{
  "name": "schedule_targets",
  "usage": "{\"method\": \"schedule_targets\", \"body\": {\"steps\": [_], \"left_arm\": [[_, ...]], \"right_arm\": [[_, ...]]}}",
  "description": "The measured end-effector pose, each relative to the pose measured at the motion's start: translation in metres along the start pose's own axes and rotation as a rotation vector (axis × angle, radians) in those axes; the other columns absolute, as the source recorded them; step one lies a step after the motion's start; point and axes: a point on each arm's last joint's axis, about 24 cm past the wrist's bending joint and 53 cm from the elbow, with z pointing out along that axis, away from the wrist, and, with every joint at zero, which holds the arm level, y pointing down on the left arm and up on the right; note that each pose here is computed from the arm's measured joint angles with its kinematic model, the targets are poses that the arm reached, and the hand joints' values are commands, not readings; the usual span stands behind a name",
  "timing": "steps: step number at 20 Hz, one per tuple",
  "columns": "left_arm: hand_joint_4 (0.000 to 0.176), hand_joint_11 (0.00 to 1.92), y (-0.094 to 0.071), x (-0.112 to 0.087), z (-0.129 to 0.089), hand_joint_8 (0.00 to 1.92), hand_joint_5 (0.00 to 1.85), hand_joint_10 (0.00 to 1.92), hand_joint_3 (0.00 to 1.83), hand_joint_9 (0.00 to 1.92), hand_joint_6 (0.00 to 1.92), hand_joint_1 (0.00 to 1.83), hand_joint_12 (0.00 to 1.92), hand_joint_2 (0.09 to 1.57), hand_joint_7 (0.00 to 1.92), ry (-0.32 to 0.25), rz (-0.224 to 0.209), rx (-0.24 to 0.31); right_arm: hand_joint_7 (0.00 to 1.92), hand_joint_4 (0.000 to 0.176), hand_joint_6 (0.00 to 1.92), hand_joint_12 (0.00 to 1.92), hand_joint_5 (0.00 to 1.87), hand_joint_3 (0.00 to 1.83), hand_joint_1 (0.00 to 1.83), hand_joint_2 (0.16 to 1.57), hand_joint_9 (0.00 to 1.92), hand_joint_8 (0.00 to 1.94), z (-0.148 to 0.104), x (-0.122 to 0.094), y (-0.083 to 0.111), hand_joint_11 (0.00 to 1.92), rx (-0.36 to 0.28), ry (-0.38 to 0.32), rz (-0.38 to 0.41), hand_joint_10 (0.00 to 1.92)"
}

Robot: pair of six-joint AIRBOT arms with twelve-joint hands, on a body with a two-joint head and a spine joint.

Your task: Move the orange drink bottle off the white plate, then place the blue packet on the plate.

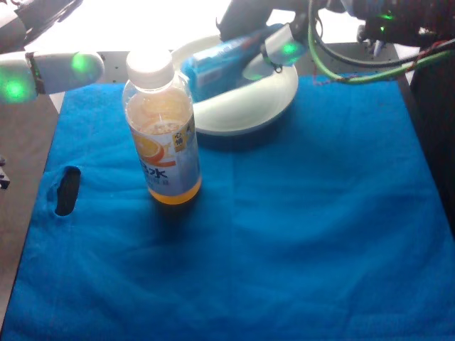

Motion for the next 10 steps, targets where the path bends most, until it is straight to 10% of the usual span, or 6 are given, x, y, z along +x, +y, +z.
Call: {"method": "schedule_targets", "body": {"steps": [2, 3, 4, 8, 9, 10], "left_arm": [[0.102, 0.0, -0.003, 0.003, 0.001, 0.0, 0.0, 0.0, 0.0, 0.0, 0.0, 0.29, 0.0, 0.82, 0.0, 0.007, -0.004, 0.013], [0.1, 0.0, -0.004, 0.005, 0.001, 0.0, 0.0, 0.0, 0.01, 0.0, 0.0, 0.28, 0.0, 0.84, 0.0, 0.015, 0.0, 0.016], [0.094, 0.01, -0.005, 0.005, 0.003, 0.0, 0.0, 0.0, 0.01, 0.0, 0.0, 0.28, 0.0, 0.84, 0.0, 0.016, 0.002, 0.019], [0.102, 0.0, -0.008, 0.003, 0.003, 0.0, 0.0, 0.0, 0.0, 0.0, 0.0, 0.27, 0.0, 0.84, 0.0, 0.009, -0.008, 0.03], [0.098, 0.0, -0.009, 0.003, 0.003, 0.0, 0.0, 0.0, 0.0, 0.0, 0.0, 0.28, 0.0, 0.84, 0.0, 0.01, -0.008, 0.031], [0.098, 0.0, -0.009, 0.003, 0.003, 0.0, 0.0, 0.0, 0.0, 0.0, 0.0, 0.28, 0.0, 0.84, 0.0, 0.009, -0.01, 0.032]], "right_arm": [[0.95, 0.0, 0.78, 1.45, 0.96, 0.0, 1.26, 1.14, 0.89, 1.25, -0.001, 0.001, -0.011, 0.71, 0.025, -0.004, -0.001, 1.06], [0.99, 0.0, 0.8, 1.33, 0.98, 0.0, 1.25, 1.12, 0.95, 1.16, -0.002, 0.002, -0.014, 0.74, 0.032, -0.004, 0.0, 0.85], [1.01, 0.0, 0.8, 1.22, 0.96, 0.0, 1.35, 1.1, 1.0, 0.96, -0.002, 0.001, -0.015, 0.79, 0.033, -0.007, 0.004, 1.14], [1.01, 0.0, 0.94, 1.17, 0.91, 0.0, 1.24, 1.13, 1.14, 1.09, -0.001, 0.005, -0.017, 0.75, 0.037, -0.005, 0.013, 0.29], [0.99, 0.0, 0.95, 1.15, 0.79, 0.0, 1.37, 1.13, 0.97, 1.01, 0.0, 0.006, -0.016, 0.72, 0.037, -0.002, 0.01, 1.24], [0.99, 0.0, 0.95, 1.15, 0.79, 0.0, 1.37, 1.13, 0.97, 1.01, 0.0, 0.007, -0.016, 0.72, 0.035, -0.002, 0.011, 1.24]]}}
